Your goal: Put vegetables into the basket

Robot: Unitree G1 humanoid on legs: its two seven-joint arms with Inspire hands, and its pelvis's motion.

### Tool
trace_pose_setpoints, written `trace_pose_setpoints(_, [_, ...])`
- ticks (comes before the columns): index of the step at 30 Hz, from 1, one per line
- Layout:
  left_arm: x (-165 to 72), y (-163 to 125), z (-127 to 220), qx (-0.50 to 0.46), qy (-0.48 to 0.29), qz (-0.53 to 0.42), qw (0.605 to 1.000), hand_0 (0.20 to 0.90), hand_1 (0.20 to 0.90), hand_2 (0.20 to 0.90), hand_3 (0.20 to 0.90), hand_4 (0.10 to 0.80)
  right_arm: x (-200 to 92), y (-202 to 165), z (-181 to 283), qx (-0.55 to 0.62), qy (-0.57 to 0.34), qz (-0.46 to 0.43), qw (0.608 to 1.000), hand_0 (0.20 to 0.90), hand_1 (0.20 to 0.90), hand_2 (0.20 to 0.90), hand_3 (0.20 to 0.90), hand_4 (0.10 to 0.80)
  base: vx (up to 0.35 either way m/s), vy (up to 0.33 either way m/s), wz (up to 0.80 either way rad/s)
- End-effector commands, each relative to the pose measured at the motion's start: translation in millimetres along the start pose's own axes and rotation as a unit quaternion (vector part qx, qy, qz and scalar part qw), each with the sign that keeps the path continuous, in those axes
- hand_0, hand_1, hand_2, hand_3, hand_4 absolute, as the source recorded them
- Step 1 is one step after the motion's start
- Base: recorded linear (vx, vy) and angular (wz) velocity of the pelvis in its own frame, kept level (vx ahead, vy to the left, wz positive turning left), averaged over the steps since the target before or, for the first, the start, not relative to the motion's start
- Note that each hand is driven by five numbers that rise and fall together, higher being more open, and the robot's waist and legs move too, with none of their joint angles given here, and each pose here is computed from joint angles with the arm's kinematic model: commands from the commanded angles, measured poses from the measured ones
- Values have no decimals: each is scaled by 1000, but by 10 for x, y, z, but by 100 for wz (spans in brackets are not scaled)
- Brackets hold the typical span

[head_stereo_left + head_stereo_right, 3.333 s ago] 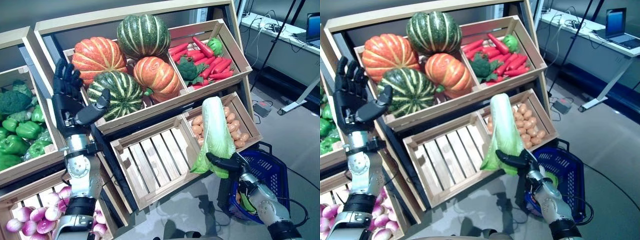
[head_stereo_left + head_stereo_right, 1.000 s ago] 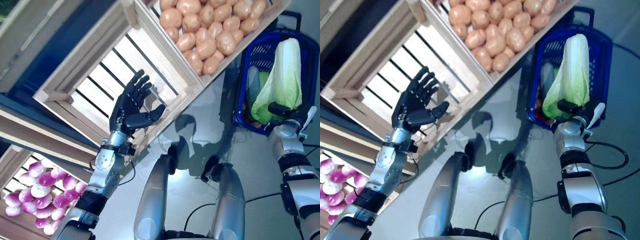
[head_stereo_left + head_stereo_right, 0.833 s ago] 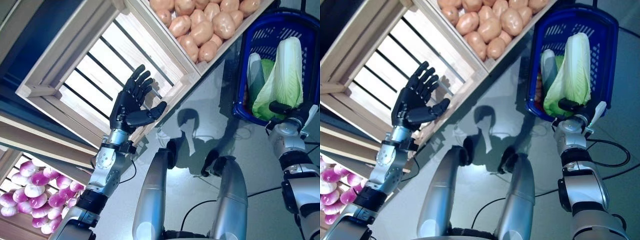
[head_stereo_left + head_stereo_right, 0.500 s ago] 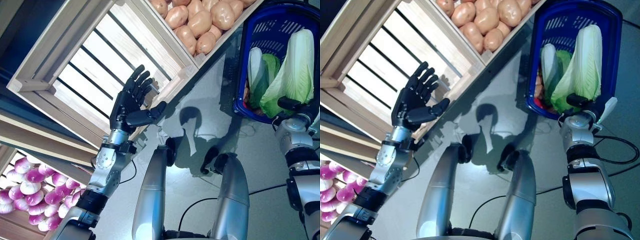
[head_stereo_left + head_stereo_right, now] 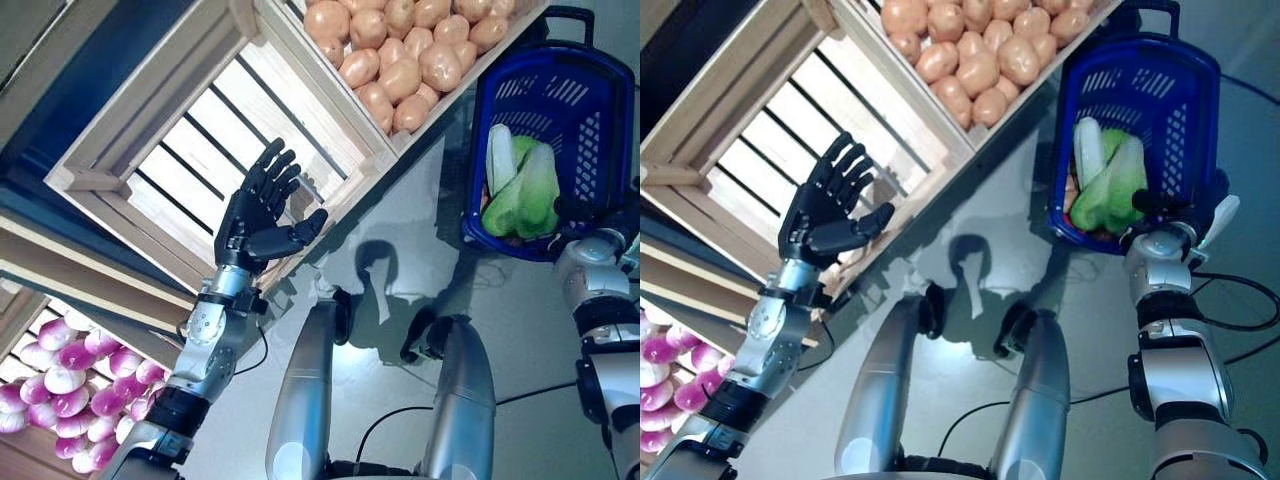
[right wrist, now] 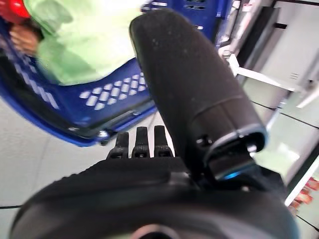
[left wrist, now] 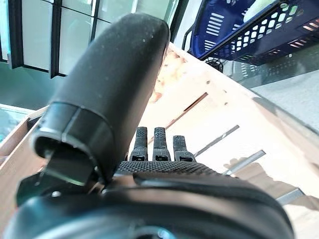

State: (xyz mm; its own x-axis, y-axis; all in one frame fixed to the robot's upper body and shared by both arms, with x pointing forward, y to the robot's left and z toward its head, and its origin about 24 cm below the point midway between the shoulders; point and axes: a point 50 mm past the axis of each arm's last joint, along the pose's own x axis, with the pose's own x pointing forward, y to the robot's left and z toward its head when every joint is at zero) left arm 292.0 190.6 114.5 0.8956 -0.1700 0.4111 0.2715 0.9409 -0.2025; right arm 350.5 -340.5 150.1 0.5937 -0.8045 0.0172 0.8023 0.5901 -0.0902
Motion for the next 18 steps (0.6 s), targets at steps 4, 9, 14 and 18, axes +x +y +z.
trace_pose_setpoints(4, [48, -62, 402, 2, -106, -46, 993, 900, 900, 900, 900, 800, 105, -250, 393, 11, -100, -1, 995, 900, 900, 900, 900, 800, 62, 14, -2])
trace_pose_setpoints(9, [5, -14, 206, 11, -47, -35, 998, 900, 900, 900, 900, 800, -29, -85, 212, 25, -97, 61, 993, 900, 900, 900, 900, 800, 71, 14, -1])
trace_pose_setpoints(14, [-150, 65, -131, 31, 43, -8, 999, 900, 900, 900, 900, 800, -308, 118, -208, 33, -62, 125, 990, 900, 900, 900, 900, 800, 130, 29, -14])
trace_pose_setpoints(18, [-378, 101, -458, 38, 130, 3, 991, 900, 900, 900, 900, 800, -649, 206, -725, 40, -2, 172, 984, 900, 900, 900, 900, 800, 143, 40, -20])
